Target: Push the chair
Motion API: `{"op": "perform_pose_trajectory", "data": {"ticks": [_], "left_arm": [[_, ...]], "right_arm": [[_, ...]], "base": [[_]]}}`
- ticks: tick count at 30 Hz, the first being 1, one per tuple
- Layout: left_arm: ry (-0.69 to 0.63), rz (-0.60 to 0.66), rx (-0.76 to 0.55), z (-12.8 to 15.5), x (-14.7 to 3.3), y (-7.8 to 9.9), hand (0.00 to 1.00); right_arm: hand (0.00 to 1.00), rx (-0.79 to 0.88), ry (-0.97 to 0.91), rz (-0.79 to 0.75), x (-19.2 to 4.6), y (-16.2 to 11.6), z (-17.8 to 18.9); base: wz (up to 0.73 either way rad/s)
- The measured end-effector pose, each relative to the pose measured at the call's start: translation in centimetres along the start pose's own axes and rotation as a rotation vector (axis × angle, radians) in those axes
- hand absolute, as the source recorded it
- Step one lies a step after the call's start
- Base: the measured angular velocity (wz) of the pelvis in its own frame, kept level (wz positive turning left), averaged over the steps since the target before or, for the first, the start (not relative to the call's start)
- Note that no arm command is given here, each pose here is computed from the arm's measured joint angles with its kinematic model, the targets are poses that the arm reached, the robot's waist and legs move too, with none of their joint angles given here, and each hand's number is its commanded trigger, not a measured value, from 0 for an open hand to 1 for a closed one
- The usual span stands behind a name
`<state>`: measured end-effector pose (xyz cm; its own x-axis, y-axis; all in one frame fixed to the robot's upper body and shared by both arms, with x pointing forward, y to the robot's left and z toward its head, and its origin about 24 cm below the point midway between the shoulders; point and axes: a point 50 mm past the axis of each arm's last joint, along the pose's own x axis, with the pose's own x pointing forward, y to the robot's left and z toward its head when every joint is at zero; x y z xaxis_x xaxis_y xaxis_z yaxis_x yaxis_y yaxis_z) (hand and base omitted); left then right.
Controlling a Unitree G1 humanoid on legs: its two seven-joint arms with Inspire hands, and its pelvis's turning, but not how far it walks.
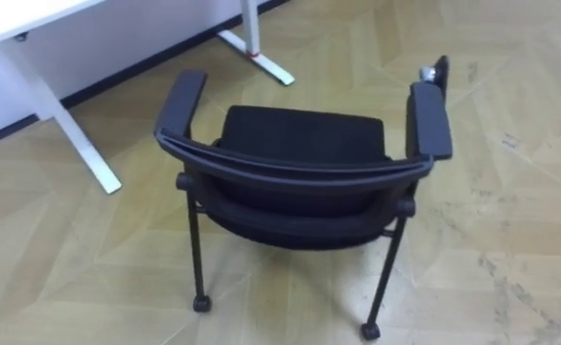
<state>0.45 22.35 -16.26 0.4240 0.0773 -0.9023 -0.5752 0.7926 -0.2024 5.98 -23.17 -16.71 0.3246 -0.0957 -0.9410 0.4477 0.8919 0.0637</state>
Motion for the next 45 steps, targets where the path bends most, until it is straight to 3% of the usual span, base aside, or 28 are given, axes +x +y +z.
{"op": "perform_pose_trajectory", "data": {"ticks": [5, 11, 19, 21, 25, 30, 33, 39, 45], "left_arm": [[-0.021, 0.023, -0.016, -0.1, -0.6, 0.9, 0.00], [-0.068, 0.140, 0.119, 1.3, -1.1, 2.3, 0.00], [-0.415, 0.428, 0.459, 9.5, -2.5, 2.6, 0.00], [-0.539, 0.494, 0.558, 11.9, -3.2, 1.7, 0.00], [-0.779, 0.559, 0.627, 15.7, -4.7, -0.5, 0.00], [-1.183, 0.573, 0.697, 20.7, -8.3, -5.6, 0.00], [-1.354, 0.545, 0.764, 22.2, -10.0, -8.3, 0.00], [-1.574, 0.481, 0.954, 22.6, -12.7, -12.3, 0.00], [-1.616, 0.433, 1.012, 22.3, -12.8, -13.9, 0.00]], "right_arm": [[0.00, -0.040, -0.028, -0.013, 0.0, -0.5, 1.1], [0.00, -0.097, -0.064, -0.078, -0.3, -1.9, 1.9], [0.00, -0.168, -0.120, -0.165, -0.9, -4.1, 3.2], [0.00, -0.172, -0.123, -0.181, -0.9, -4.4, 3.1], [0.00, -0.175, -0.120, -0.178, -0.9, -4.3, 3.0], [0.00, -0.187, -0.120, -0.163, -0.8, -3.8, 2.7], [0.00, -0.185, -0.120, -0.162, -0.8, -3.8, 2.6], [0.00, -0.137, -0.097, -0.174, -0.9, -4.2, 1.9], [0.00, -0.111, -0.058, -0.195, -1.1, -4.7, 0.8]], "base": [[0.25], [0.21], [0.03], [0.00], [-0.02], [-0.02], [0.01], [-0.01], [-0.06]]}}
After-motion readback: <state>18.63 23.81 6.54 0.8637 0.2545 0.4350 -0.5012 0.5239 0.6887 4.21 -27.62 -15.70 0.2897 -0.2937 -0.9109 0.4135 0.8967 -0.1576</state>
